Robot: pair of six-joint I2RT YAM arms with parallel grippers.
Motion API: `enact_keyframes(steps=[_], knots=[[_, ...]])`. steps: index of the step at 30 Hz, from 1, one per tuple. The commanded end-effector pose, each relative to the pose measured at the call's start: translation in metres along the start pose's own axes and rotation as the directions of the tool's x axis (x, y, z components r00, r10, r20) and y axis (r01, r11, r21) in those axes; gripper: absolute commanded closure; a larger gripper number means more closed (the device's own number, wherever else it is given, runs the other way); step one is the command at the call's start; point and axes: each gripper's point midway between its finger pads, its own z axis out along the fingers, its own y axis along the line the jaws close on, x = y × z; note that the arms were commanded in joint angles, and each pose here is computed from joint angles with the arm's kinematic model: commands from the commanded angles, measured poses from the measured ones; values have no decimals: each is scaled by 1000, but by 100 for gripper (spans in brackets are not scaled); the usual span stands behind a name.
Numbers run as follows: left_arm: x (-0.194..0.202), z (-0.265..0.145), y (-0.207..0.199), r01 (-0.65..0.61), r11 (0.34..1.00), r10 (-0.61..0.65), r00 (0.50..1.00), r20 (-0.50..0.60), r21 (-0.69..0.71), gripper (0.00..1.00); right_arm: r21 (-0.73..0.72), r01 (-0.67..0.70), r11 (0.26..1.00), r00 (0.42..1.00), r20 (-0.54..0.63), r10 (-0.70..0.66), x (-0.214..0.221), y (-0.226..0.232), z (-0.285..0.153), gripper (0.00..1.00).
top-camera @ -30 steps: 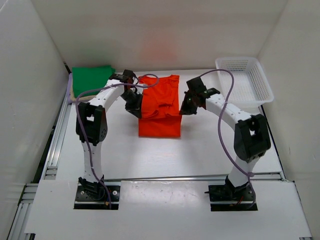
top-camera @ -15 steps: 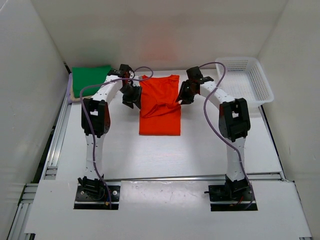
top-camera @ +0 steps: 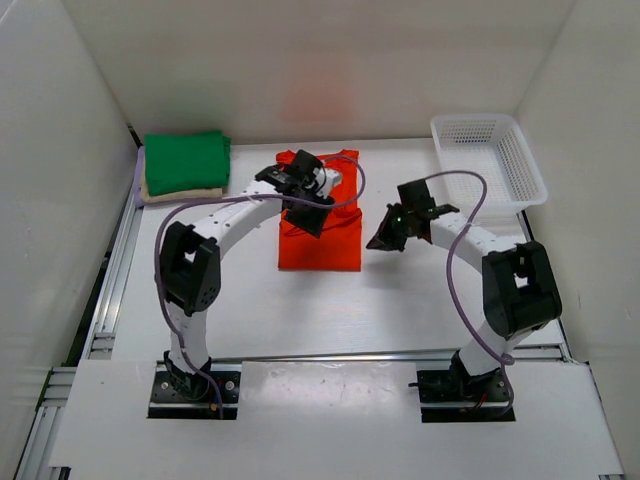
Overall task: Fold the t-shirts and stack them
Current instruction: Fold the folded rectangular tshirt in 1/3 of the way
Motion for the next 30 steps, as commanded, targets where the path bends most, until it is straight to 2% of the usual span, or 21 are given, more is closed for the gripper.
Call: enact_keyframes(steps=[1, 2, 7, 14, 17, 21, 26, 28, 30], knots=[[-17, 14, -22, -31, 997, 29, 999, 29, 72, 40, -164, -198, 966, 979, -80, 187, 18, 11, 16, 100], [-21, 20, -28, -42, 996, 40, 999, 27, 79, 40, -225, -189, 956, 980, -98, 171, 21, 24, 15, 100], [-28, 59, -32, -44, 995, 46, 999, -18, 92, 40, -237, -154, 959, 983, -134, 125, 37, 42, 29, 100], [-37, 88, -24, -43, 997, 45, 998, -37, 57, 41, -197, -224, 954, 966, -171, 192, 44, 40, 48, 100], [-32, 102, -7, -45, 998, 43, 997, -65, -33, 41, -133, -255, 958, 955, -191, 227, 53, 24, 57, 100], [-59, 94, 27, -45, 970, 47, 999, 3, -238, 41, -62, -270, 961, 941, -227, 250, 70, 7, 66, 100], [-77, 86, 65, -16, 892, 51, 997, 65, -452, 39, 2, -268, 963, 934, -247, 260, 84, -8, 72, 100], [-87, 82, 69, 0, 877, 53, 994, 95, -481, 39, 34, -275, 961, 925, -263, 274, 90, -16, 76, 100], [-85, 87, 79, 3, 846, 52, 995, 89, -534, 34, 34, -275, 961, 925, -263, 274, 90, -16, 77, 100]])
